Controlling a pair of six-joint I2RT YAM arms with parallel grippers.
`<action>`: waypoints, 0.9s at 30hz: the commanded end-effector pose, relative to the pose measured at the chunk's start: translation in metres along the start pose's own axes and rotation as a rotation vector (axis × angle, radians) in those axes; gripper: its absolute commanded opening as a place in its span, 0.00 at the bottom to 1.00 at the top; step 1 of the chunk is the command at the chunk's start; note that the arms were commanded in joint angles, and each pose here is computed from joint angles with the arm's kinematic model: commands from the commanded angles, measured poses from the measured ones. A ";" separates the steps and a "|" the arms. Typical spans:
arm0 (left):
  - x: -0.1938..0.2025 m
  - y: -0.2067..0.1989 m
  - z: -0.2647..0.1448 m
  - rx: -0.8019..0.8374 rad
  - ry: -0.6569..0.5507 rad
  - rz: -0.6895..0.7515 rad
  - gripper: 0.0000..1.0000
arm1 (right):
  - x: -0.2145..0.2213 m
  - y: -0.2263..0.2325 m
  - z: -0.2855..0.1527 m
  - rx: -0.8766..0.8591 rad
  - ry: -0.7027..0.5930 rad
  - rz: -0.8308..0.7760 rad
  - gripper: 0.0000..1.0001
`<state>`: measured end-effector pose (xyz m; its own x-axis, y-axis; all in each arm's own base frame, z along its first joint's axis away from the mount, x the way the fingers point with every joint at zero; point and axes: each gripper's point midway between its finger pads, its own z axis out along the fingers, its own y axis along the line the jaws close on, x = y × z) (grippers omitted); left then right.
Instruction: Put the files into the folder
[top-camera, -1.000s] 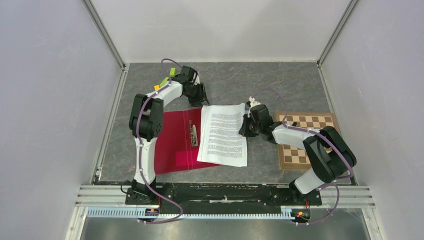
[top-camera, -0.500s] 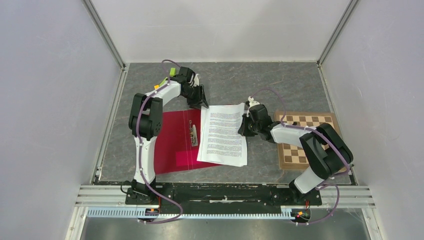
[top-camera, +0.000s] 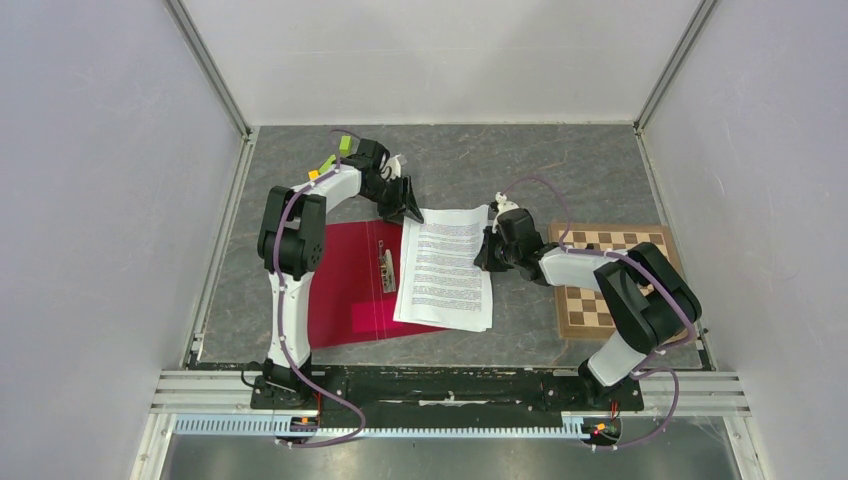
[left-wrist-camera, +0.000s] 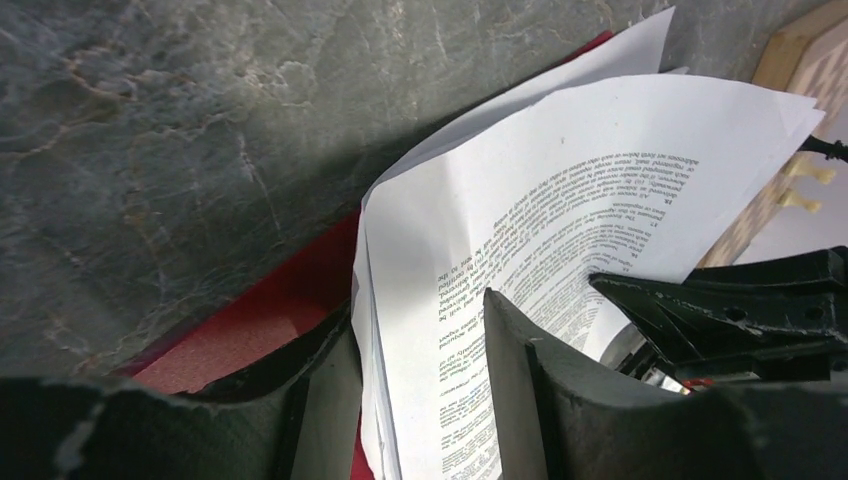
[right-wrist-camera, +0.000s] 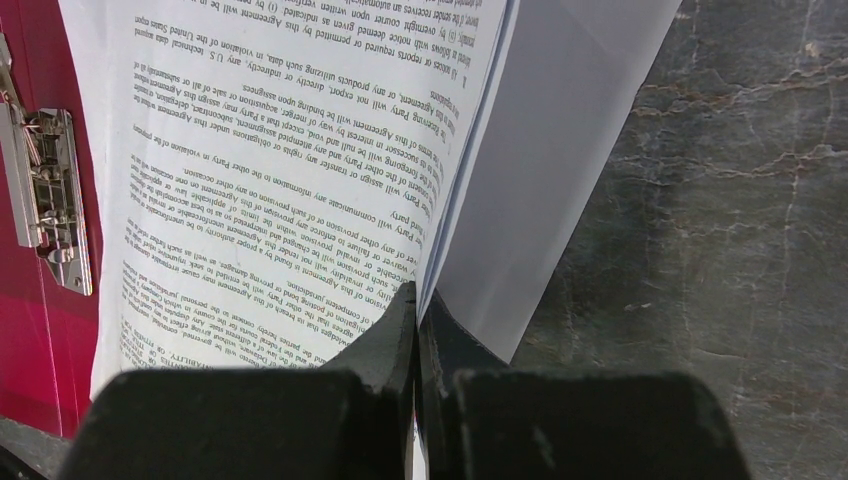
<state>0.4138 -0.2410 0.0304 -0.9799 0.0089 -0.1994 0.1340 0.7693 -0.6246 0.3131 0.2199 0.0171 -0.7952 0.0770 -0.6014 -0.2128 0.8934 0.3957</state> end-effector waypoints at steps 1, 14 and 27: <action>0.011 -0.007 -0.002 0.053 0.028 0.027 0.53 | -0.003 0.001 0.005 -0.003 -0.012 -0.014 0.00; 0.041 -0.015 -0.005 0.084 0.073 -0.002 0.50 | 0.002 -0.001 0.008 -0.010 -0.011 -0.009 0.00; 0.057 -0.018 0.002 -0.097 0.048 0.027 0.06 | 0.006 -0.001 0.007 -0.020 -0.020 -0.009 0.00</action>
<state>0.3520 -0.2586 0.0211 -0.9915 0.0669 -0.1120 0.1238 0.7535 -0.6457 0.3191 0.2245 0.0174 -0.7729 0.0915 -0.6278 -0.2299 0.8819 0.4116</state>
